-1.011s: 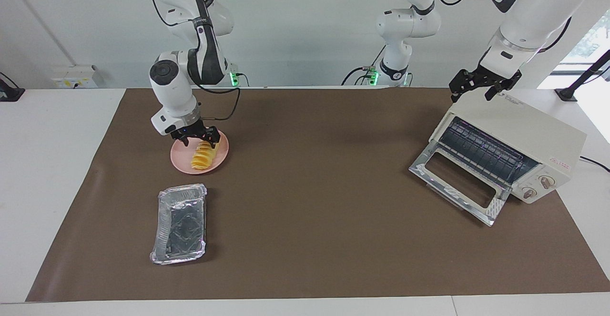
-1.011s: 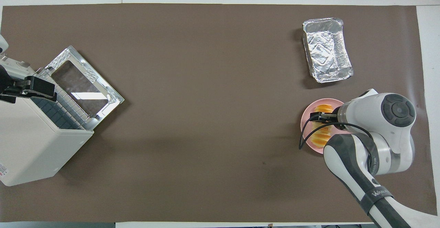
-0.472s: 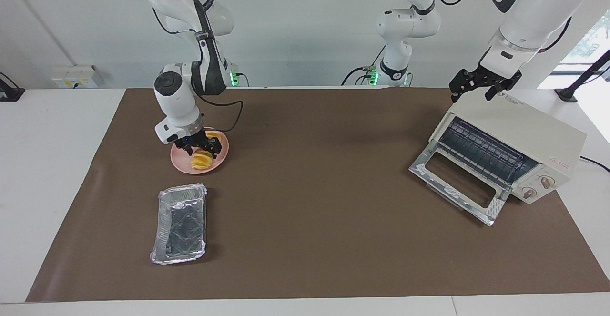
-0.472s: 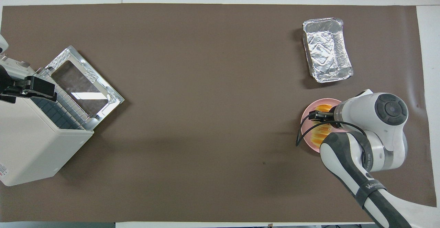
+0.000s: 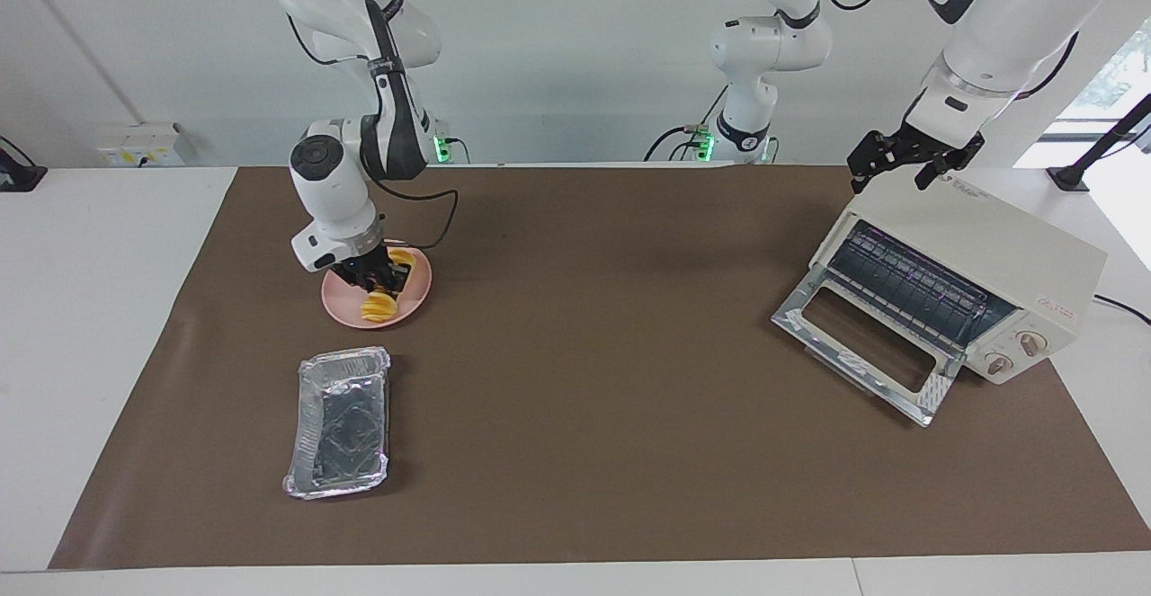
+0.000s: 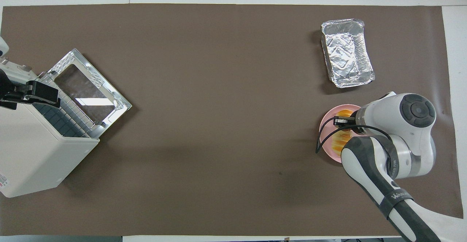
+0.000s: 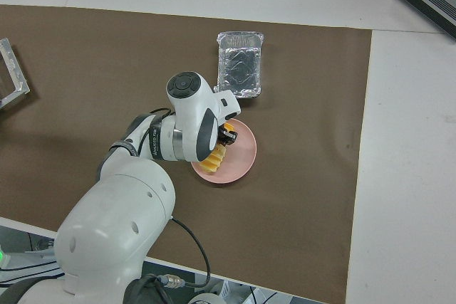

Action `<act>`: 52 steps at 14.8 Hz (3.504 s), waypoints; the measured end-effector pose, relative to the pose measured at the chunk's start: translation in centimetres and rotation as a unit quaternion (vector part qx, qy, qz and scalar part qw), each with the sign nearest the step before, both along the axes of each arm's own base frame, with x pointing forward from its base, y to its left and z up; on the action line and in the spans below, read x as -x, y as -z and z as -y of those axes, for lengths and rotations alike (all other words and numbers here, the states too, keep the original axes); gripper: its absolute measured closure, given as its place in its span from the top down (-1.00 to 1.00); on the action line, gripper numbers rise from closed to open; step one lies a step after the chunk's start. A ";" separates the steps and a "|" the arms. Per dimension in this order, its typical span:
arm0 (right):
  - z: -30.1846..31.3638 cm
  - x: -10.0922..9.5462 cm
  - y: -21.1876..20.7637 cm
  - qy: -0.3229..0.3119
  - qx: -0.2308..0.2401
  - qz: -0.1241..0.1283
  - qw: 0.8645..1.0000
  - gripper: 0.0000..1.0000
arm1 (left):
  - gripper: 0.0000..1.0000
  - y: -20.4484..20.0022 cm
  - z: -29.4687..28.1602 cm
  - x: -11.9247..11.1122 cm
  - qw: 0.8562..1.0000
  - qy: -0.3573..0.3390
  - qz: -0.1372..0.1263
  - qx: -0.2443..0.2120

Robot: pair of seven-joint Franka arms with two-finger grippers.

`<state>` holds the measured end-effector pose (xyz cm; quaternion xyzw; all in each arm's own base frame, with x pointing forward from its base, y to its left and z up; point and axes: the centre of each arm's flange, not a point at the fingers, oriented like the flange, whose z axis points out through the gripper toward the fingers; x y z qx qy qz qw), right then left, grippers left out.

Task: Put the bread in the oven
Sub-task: 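Lift the bread roll with the right gripper toward the foil tray, then lower the roll into the foil tray and open the right gripper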

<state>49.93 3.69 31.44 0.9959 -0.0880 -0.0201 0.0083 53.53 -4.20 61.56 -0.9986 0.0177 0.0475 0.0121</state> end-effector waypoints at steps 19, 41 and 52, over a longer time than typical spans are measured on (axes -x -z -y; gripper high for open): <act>1.8 -22.0 -7.1 -0.103 -0.008 0.010 0.995 -0.74 | 1.00 0.0 0.0 0.0 1.000 0.000 0.000 0.000; 3.1 -23.3 -4.2 -0.175 0.010 0.014 0.984 1.00 | 1.00 0.0 0.0 0.0 1.000 0.000 0.000 0.000; 7.9 -22.9 0.2 -0.264 0.026 0.068 0.962 0.91 | 1.00 0.0 0.0 0.0 1.000 0.000 0.000 0.000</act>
